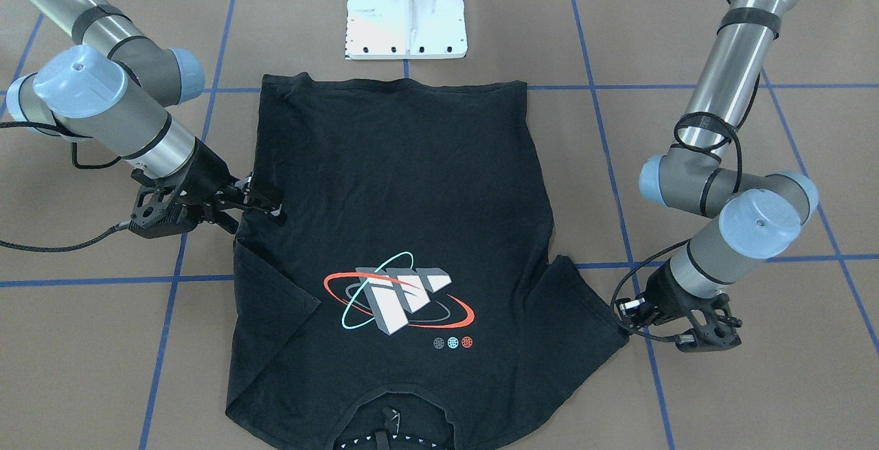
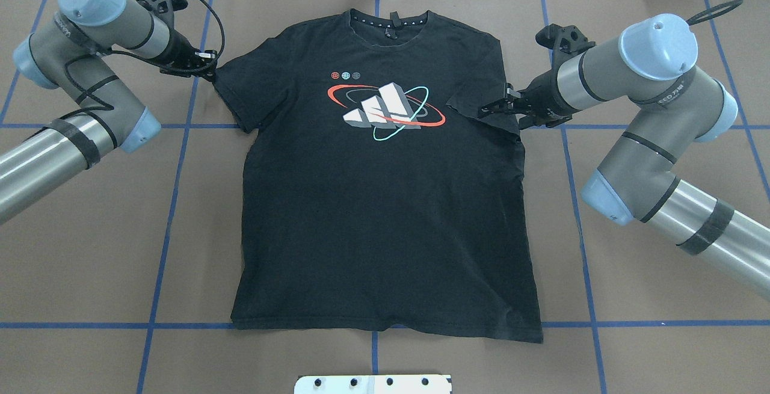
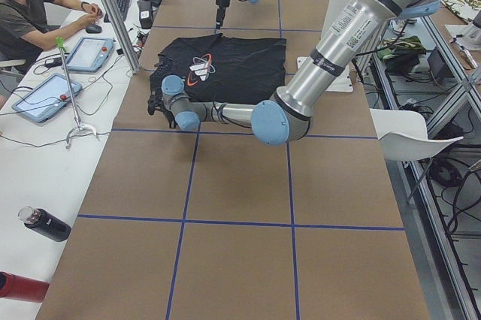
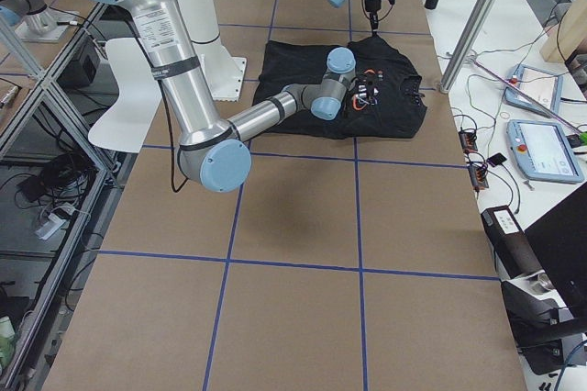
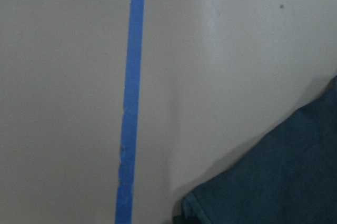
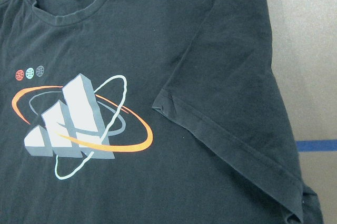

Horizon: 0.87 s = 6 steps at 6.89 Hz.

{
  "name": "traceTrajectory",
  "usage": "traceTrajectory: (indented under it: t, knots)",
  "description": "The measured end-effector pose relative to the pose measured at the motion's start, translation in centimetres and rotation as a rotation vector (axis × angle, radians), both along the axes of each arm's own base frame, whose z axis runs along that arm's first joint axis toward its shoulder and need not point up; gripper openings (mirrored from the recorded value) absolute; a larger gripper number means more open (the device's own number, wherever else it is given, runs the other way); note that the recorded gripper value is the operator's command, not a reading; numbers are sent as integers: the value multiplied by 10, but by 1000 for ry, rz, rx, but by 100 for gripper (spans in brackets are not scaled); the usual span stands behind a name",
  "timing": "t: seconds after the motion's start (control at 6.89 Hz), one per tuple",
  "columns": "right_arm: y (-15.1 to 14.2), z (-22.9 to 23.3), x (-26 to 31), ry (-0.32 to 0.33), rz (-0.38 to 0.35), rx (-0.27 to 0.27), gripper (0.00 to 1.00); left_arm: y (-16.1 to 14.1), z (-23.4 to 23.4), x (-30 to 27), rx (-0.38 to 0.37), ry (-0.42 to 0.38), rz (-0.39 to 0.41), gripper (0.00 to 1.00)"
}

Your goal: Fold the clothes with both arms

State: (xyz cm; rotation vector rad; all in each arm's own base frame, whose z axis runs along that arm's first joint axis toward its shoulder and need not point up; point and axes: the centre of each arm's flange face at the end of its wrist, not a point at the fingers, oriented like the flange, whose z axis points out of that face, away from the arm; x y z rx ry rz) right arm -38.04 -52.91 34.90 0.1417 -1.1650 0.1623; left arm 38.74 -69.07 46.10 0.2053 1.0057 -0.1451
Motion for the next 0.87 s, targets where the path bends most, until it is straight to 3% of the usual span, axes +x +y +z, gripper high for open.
traceTrajectory:
  t: [0.44, 0.87]
  knots:
    - [-2, 2, 6, -1, 2, -1, 100, 5, -76, -2, -28, 101, -57, 0]
    - [-2, 5, 8, 1, 5, -5, 100, 18, -159, 55, -137, 171, -91, 0]
